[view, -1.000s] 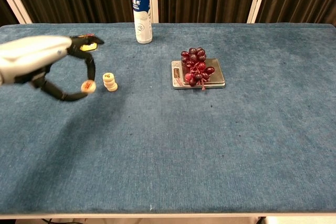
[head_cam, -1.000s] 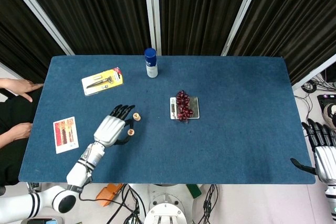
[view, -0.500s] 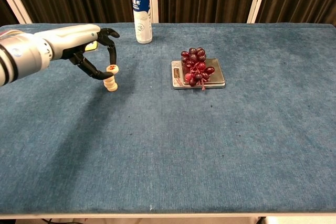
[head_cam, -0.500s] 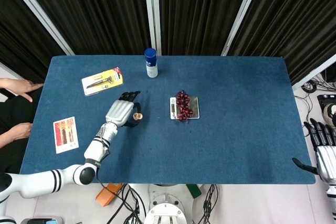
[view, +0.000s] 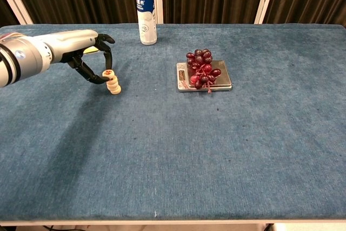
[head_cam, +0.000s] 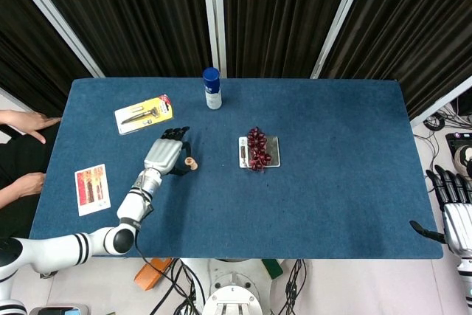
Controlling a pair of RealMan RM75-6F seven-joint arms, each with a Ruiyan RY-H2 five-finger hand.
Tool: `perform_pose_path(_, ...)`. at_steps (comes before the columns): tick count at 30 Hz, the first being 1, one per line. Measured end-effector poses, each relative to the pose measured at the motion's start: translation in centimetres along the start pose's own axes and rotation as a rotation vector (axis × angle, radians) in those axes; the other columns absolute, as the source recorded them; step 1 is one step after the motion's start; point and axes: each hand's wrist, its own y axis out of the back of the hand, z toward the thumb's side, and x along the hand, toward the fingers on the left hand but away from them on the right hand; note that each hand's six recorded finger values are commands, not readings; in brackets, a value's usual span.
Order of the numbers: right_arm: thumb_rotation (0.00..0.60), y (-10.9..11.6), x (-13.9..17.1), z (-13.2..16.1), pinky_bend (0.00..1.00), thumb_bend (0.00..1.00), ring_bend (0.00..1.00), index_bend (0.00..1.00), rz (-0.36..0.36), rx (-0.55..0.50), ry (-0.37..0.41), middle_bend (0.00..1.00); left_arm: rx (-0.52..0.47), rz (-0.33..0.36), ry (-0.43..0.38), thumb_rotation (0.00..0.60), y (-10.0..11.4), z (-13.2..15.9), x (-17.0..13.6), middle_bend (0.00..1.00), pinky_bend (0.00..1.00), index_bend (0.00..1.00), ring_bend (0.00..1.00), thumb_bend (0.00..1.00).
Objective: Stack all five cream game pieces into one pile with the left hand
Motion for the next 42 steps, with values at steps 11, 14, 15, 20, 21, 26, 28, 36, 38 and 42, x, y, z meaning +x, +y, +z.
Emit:
perform_pose_path(11, 0.600, 0.1, 0.1, -0.1, 0.01, 0.17, 0.00, 0.00, -0.003, -0.001, -0.003, 0.04, -0.003, -0.003, -0.004, 0.600, -0.1, 0.3, 0.1, 0.00, 0.00, 0.47, 0.00, 0.28)
perform_pose_path(14, 0.600, 0.1, 0.2, -0.1, 0.01, 0.17, 0.00, 0.00, -0.003, 0.000, -0.005, 0.04, -0.003, -0.003, -0.007, 0.600, -0.1, 0.5, 0.2, 0.00, 0.00, 0.47, 0.00, 0.28)
perform_pose_path(15, 0.600, 0.1, 0.2, -0.1, 0.01, 0.17, 0.00, 0.00, -0.003, -0.001, -0.005, 0.04, -0.003, -0.003, -0.007, 0.600, -0.2, 0.6, 0.2, 0.00, 0.00, 0.47, 0.00, 0.28)
perform_pose_path(20, 0.600, 0.1, 0.2, -0.3, 0.01, 0.17, 0.00, 0.00, -0.003, -0.003, -0.009, 0.04, 0.003, -0.008, -0.004, 0.600, -0.3, 0.6, 0.3, 0.00, 0.00, 0.45, 0.00, 0.28)
perform_pose_path(21, 0.600, 0.1, 0.3, -0.3, 0.01, 0.17, 0.00, 0.00, -0.003, -0.003, -0.009, 0.04, 0.004, -0.009, -0.002, 0.600, -0.3, 0.6, 0.3, 0.00, 0.00, 0.45, 0.00, 0.28)
perform_pose_path(26, 0.600, 0.1, 0.3, -0.4, 0.01, 0.17, 0.00, 0.00, -0.004, -0.004, -0.010, 0.04, 0.005, -0.010, 0.007, 0.600, -0.2, 0.4, 0.4, 0.00, 0.00, 0.43, 0.00, 0.27)
perform_pose_path(28, 0.600, 0.0, 0.2, -0.3, 0.01, 0.17, 0.00, 0.00, -0.003, -0.004, -0.010, 0.04, 0.005, -0.010, 0.008, 0.600, -0.2, 0.3, 0.4, 0.00, 0.00, 0.41, 0.00, 0.27)
perform_pose_path(36, 0.600, 0.2, 0.1, -0.5, 0.01, 0.17, 0.00, 0.00, -0.005, -0.003, -0.013, 0.04, -0.010, 0.020, -0.004, 0.597, 0.8, 0.0, -0.8, 0.00, 0.00, 0.19, 0.00, 0.25)
perform_pose_path(38, 0.600, 0.3, 0.1, -0.7, 0.01, 0.17, 0.00, 0.00, 0.001, -0.003, -0.016, 0.04, -0.027, 0.052, 0.005, 0.597, 1.6, -0.7, -1.5, 0.00, 0.00, 0.18, 0.00, 0.25)
perform_pose_path(42, 0.600, 0.3, -0.1, -1.1, 0.01, 0.17, 0.00, 0.00, 0.015, -0.005, -0.020, 0.04, -0.048, 0.134, 0.050, 0.598, 3.3, -3.8, -3.8, 0.00, 0.00, 0.17, 0.00, 0.25)
